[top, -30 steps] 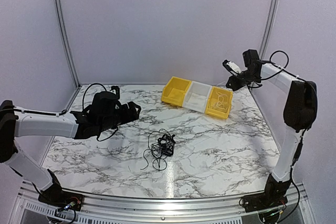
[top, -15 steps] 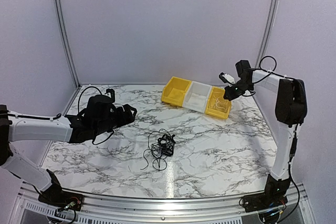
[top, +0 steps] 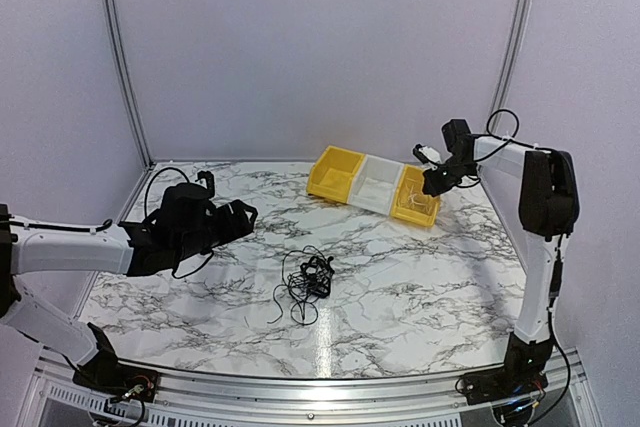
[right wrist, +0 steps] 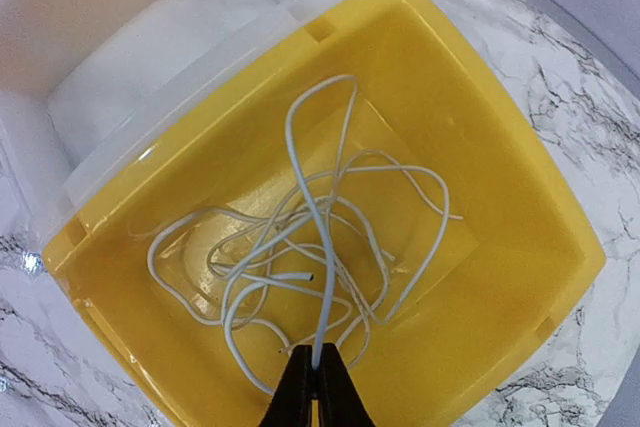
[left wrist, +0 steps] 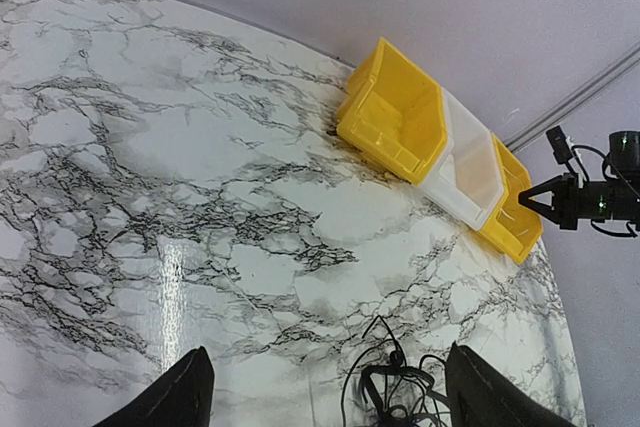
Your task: Untangle the cables
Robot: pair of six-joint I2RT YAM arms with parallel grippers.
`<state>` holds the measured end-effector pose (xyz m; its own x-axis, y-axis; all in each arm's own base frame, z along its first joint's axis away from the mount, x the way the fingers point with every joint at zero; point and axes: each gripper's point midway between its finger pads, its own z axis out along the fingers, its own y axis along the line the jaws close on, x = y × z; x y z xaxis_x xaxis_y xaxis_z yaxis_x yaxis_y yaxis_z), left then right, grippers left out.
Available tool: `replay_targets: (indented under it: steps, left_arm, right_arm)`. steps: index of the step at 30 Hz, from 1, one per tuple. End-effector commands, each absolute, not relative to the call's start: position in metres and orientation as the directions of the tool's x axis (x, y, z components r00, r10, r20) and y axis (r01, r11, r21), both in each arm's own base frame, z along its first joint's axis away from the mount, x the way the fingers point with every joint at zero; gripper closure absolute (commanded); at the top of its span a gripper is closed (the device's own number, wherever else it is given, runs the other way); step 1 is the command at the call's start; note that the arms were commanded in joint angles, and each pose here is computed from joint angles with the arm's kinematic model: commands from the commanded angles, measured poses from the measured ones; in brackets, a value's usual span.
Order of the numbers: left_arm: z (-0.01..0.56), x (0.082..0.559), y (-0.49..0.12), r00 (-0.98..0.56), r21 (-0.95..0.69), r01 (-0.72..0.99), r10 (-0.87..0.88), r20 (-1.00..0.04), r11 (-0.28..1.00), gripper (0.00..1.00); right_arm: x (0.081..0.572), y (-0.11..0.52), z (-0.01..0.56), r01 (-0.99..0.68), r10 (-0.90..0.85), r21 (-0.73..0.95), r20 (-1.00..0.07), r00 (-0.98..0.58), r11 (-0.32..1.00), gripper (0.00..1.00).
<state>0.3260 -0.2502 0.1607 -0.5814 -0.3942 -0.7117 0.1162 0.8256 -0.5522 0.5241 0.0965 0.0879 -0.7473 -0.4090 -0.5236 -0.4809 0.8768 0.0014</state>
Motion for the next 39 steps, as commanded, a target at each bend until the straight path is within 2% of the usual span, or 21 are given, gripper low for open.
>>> replay_targets:
  steps: [1, 2, 4, 5, 7, 10, 14, 17, 21, 25, 28, 35, 39]
  left_arm:
    - [0.165, 0.324, -0.249, -0.571, -0.539, 0.135, -0.379, -0.728, 0.831, 0.17]
    - [0.164, 0.323, -0.249, -0.575, -0.535, 0.139, -0.372, -0.729, 0.833, 0.17]
    - [0.160, 0.321, -0.248, -0.585, -0.531, 0.136, -0.364, -0.724, 0.837, 0.17]
    - [0.158, 0.319, -0.248, -0.591, -0.531, 0.134, -0.363, -0.720, 0.836, 0.16]
    - [0.153, 0.317, -0.248, -0.608, -0.529, 0.130, -0.354, -0.711, 0.839, 0.16]
    - [0.143, 0.311, -0.245, -0.634, -0.511, 0.127, -0.326, -0.701, 0.850, 0.16]
    - [0.131, 0.304, -0.241, -0.674, -0.450, 0.125, -0.257, -0.692, 0.884, 0.16]
    - [0.120, 0.295, -0.243, -0.718, -0.415, 0.159, -0.184, -0.671, 0.896, 0.18]
    - [0.103, 0.278, -0.249, -0.785, -0.430, 0.194, -0.124, -0.608, 0.882, 0.27]
    - [0.092, 0.259, -0.266, -0.834, -0.467, 0.270, -0.038, -0.550, 0.842, 0.27]
    - [0.085, 0.257, -0.275, -0.847, -0.464, 0.299, 0.008, -0.531, 0.834, 0.27]
    - [0.075, 0.287, -0.310, -0.871, -0.473, 0.275, 0.009, -0.491, 0.837, 0.27]
    - [0.059, 0.302, -0.326, -0.899, -0.485, 0.216, -0.021, -0.436, 0.847, 0.33]
  right_arm:
    - [0.524, 0.100, 0.145, -0.481, -0.414, -0.053, -0.597, -0.688, 0.875, 0.90]
    - [0.521, 0.099, 0.153, -0.481, -0.417, -0.062, -0.603, -0.680, 0.875, 0.86]
    - [0.511, 0.097, 0.165, -0.477, -0.418, -0.073, -0.610, -0.673, 0.876, 0.66]
    - [0.506, 0.096, 0.169, -0.479, -0.421, -0.077, -0.611, -0.671, 0.875, 0.61]
    - [0.495, 0.095, 0.178, -0.485, -0.427, -0.083, -0.617, -0.661, 0.871, 0.55]
    - [0.479, 0.095, 0.187, -0.496, -0.434, -0.085, -0.625, -0.648, 0.864, 0.51]
    - [0.461, 0.102, 0.197, -0.532, -0.446, -0.075, -0.649, -0.616, 0.844, 0.51]
    - [0.440, 0.125, 0.206, -0.622, -0.485, -0.051, -0.676, -0.554, 0.781, 0.56]
    - [0.399, 0.177, 0.204, -0.785, -0.592, -0.044, -0.683, -0.427, 0.618, 0.61]
    - [0.342, 0.230, 0.194, -0.926, -0.688, -0.021, -0.675, -0.265, 0.377, 0.63]
    - [0.324, 0.267, 0.195, -0.963, -0.705, -0.032, -0.687, -0.174, 0.269, 0.62]
    - [0.332, 0.314, 0.185, -0.977, -0.722, -0.019, -0.677, -0.143, 0.211, 0.62]
    - [0.333, 0.322, 0.183, -0.978, -0.717, -0.007, -0.681, -0.150, 0.210, 0.62]
